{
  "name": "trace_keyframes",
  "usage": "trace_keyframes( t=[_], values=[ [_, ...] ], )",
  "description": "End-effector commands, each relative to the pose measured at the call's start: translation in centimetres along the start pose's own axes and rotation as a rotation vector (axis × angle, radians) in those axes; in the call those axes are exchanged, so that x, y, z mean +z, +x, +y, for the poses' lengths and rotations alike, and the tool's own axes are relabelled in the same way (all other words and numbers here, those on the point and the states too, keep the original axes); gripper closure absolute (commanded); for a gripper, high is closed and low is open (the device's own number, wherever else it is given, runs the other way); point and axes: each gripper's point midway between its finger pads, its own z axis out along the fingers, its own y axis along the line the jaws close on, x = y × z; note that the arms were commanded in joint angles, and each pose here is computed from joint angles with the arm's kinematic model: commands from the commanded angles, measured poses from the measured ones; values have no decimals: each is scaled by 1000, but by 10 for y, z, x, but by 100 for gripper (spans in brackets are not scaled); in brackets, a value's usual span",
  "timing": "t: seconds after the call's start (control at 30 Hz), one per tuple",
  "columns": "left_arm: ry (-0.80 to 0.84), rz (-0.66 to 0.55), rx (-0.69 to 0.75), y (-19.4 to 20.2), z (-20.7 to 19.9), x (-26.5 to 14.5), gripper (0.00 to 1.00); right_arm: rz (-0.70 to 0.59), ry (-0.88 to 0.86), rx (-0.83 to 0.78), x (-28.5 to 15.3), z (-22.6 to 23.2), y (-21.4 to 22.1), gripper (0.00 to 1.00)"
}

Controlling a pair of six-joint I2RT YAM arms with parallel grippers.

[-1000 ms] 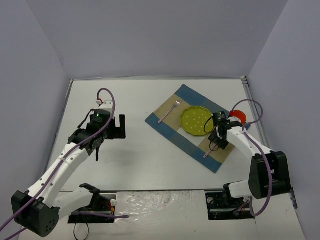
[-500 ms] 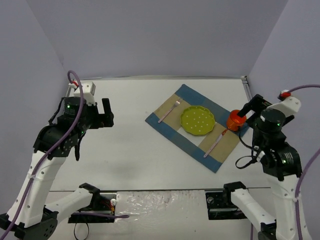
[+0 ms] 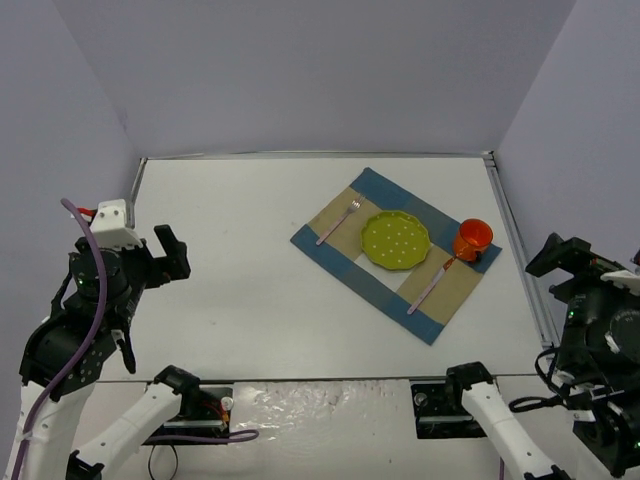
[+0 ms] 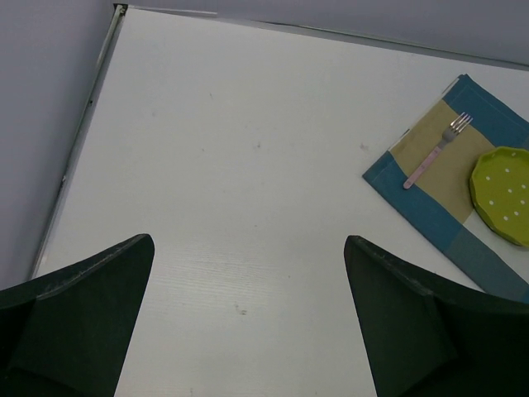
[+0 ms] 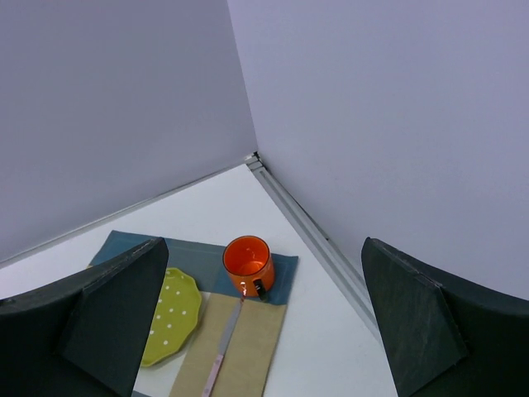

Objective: Set the dinner table for one person

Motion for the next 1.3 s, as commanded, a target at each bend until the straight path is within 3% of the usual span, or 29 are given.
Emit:
trace_keyframes(
  t=[0.0,0.37,1.27],
  values=[
    [-57,-51,24,-15,12,-4,3,-80,25,39,-15,-20,-15,0],
    [-33,5,39,4,4,12,3,-96,-65,86,-29,-23,-7,0],
    [41,-48,-77,-27,-30,37,3,-71,-134,63,-22,-5,-3,0]
  ],
)
